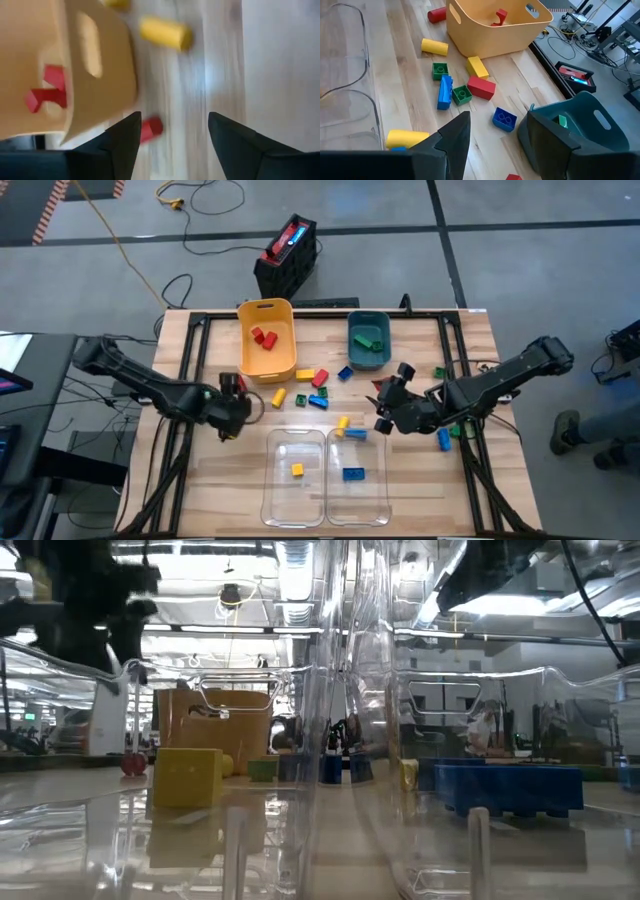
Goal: Sort blocks
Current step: Put the red block into the yellow bin
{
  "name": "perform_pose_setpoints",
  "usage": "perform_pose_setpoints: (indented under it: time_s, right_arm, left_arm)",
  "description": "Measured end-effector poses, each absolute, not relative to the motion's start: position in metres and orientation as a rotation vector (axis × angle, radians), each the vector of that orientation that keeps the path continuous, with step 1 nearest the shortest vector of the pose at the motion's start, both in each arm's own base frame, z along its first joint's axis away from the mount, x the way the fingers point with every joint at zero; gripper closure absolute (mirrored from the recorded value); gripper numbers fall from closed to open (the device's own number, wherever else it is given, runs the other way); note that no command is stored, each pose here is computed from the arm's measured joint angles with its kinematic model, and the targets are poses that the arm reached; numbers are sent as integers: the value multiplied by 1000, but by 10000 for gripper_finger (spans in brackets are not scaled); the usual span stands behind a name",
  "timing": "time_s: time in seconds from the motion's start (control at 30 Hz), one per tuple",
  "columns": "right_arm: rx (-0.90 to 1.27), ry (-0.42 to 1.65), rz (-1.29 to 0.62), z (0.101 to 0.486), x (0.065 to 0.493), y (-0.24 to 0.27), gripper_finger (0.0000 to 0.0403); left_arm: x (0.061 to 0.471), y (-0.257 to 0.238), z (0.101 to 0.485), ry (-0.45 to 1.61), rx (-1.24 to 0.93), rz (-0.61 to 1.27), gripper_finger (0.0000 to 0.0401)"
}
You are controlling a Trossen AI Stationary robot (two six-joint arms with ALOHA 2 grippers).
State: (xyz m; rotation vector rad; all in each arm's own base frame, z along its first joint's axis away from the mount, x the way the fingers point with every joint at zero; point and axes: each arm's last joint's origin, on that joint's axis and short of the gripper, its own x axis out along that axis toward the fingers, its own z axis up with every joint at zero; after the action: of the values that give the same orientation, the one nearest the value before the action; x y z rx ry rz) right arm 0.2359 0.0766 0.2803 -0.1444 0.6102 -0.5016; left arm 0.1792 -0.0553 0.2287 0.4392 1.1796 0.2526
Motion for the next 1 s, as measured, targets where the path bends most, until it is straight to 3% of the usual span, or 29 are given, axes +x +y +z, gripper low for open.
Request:
perform_pose_setpoints:
  time_s: [0.17,0.3,0.6,0.8,1.0]
  right_arm:
    - [-133,594,-498,282,237,77,195]
    - [-117,582,-492,282,238,78,195]
    - [-97,569,-461,283,238,83,195]
    - [-103,562,-426,284,235,91,195]
    - [-104,545,-403,285,233,98,195]
  left_arm:
    - [198,-56,207,1547,674,136,186]
    - [207,-56,195,1679,870,-32,187]
    - [212,-31,203,1604,976,-266,187]
    - [212,-24,200,1554,1092,-584,187]
    - [217,-10,196,1578,1136,-611,187]
